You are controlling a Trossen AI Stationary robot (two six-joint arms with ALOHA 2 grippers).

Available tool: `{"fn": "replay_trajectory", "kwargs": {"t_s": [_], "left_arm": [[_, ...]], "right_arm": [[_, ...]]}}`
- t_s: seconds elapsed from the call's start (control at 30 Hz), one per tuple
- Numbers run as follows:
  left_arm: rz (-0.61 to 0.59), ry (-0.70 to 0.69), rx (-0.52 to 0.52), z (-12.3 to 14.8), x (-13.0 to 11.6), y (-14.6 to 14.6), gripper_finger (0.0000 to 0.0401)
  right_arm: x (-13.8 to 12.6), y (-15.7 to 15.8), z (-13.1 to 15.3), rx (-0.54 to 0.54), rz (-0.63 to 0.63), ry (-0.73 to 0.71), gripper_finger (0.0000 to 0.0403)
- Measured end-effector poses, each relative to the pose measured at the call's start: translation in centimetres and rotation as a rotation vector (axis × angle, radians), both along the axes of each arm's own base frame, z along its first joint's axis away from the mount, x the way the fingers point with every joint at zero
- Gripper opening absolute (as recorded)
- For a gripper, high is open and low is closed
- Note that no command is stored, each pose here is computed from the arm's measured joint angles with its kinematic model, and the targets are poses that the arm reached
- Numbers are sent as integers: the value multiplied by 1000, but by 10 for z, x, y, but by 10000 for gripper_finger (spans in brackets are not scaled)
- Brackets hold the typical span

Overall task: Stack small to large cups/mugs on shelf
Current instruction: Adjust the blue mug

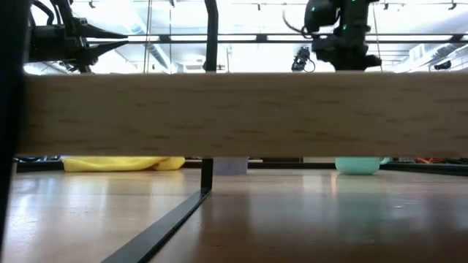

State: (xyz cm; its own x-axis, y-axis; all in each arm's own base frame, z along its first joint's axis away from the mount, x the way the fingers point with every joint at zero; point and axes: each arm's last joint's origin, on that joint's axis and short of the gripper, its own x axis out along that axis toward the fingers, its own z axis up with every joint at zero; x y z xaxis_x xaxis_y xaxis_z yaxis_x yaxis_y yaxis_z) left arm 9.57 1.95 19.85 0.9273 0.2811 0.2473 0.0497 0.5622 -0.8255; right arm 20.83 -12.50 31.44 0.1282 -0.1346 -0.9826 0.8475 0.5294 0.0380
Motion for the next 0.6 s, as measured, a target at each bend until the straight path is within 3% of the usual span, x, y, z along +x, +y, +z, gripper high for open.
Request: {"fn": "replay_trajectory", "kwargs": {"t_s": [0.17, 0.3, 0.43, 0.6], "left_arm": [[4, 11, 13, -1, 1, 0, 38], [3, 39, 8, -3, 1, 0, 35], [3, 70, 2, -6, 2, 0, 37], [3, 83, 0, -8, 2, 0, 40]], "right_arm": [[-1, -13, -14, 35, -4, 43, 88], [-7, -12, -43, 74, 5, 103, 88], [-13, -9, -64, 71, -4, 43, 88], [-19, -7, -76, 60, -32, 68, 88]]}}
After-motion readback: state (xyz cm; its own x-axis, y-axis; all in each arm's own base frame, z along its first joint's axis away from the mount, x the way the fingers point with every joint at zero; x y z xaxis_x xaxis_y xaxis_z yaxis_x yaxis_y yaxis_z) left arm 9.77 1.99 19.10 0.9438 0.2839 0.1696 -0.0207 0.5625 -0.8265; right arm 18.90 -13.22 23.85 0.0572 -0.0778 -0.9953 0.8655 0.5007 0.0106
